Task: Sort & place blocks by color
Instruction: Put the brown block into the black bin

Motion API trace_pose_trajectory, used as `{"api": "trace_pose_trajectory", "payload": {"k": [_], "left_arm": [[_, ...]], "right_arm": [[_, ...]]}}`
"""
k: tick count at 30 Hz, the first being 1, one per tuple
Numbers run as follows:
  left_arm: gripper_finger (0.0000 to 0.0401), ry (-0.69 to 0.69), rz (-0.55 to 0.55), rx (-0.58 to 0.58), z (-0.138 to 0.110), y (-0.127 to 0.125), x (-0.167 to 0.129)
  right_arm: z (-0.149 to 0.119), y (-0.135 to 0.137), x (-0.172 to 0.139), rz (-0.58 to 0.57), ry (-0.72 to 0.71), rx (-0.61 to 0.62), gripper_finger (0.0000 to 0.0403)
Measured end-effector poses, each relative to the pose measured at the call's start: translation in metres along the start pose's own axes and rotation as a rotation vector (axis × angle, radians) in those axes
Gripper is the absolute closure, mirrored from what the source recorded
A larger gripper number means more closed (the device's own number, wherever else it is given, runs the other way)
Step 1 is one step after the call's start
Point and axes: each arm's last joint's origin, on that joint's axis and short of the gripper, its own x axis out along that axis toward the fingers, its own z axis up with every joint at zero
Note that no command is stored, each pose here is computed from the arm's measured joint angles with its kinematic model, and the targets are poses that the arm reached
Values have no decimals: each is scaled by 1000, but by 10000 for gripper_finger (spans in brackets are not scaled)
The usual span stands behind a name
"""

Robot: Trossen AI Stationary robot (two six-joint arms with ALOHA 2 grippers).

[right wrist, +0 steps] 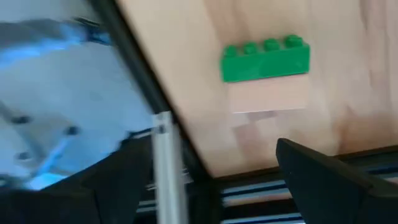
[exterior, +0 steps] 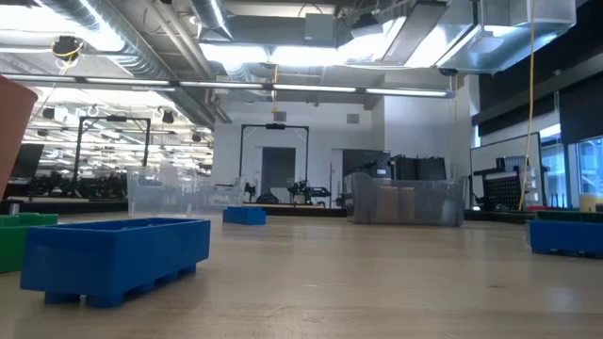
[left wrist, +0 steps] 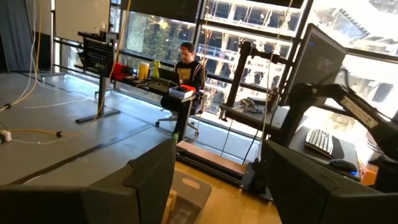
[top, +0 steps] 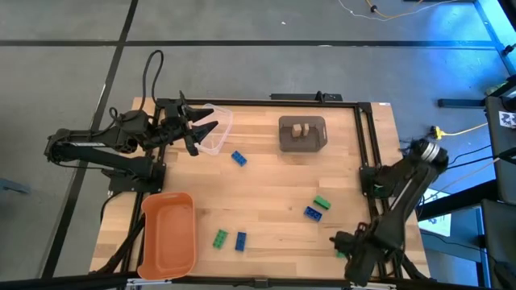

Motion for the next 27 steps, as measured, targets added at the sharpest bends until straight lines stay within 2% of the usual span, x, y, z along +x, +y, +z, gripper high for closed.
{"api": "trace_pose_trajectory", "payload": {"k": [5, 10, 19, 27], "left_arm": [[172, 0, 0, 4, 0, 0, 0], [172, 0, 0, 4, 0, 0, 0], [172, 0, 0, 7, 0, 0, 0], [172, 1, -2, 7, 0, 0, 0]], "right_arm": [[3, 1, 29, -138, -12, -54, 60], [7, -3, 42, -257, -67, -81, 60], [2, -1, 56, -295, -61, -156, 60], [-3, 0, 76, -353, -50, -175, 60]]}}
